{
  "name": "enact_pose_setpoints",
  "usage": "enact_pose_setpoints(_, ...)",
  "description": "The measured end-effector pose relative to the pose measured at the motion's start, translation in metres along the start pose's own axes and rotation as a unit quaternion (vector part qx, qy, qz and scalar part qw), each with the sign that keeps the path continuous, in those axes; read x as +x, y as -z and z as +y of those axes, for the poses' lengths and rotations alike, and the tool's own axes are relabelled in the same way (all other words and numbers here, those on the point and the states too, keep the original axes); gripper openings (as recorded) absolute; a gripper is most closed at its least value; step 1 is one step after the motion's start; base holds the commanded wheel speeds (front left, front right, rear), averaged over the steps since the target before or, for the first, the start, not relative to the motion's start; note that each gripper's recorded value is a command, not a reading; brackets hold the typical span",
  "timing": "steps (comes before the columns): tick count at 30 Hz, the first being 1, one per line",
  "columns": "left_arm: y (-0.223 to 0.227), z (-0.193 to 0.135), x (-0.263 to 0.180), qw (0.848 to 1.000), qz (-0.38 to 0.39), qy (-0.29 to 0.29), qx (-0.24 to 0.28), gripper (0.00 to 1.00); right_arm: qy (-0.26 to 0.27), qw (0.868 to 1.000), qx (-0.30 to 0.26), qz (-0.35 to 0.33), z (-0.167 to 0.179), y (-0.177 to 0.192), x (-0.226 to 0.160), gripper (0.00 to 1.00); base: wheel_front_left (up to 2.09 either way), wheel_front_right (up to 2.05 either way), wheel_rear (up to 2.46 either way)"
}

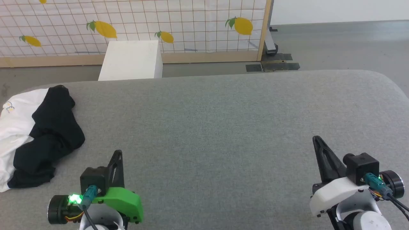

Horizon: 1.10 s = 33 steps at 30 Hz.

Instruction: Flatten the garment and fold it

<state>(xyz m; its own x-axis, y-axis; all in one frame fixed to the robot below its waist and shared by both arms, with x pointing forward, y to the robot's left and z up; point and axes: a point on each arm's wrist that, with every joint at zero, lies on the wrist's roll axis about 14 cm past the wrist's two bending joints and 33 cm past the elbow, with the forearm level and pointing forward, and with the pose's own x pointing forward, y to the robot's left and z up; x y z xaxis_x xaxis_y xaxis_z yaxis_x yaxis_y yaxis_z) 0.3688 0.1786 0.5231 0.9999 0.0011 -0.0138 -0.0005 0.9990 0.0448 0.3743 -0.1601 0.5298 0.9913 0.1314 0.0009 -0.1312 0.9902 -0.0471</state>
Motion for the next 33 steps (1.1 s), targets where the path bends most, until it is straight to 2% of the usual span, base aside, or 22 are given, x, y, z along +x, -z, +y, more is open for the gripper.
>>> enact_pose_setpoints(1,0.0,0.0,0.0,1.0,0.0,0.0,0.0,1.0,0.0,1.0,0.0,0.0,0.0,0.0,0.0,1.0,0.0,0.0,0.0)
enact_pose_setpoints(19,-0.002,0.001,0.0,1.0,-0.01,-0.01,0.0,1.0,0.01,1.0,0.02,-0.017,-0.007,-0.005,0.001,1.0,0.0,0.0,0.0)
enact_pose_setpoints(33,-0.01,0.015,-0.004,0.999,-0.03,-0.042,0.002,1.0,-0.02,0.999,0.029,-0.039,0.012,-0.014,0.01,1.0,0.0,0.0,0.0)
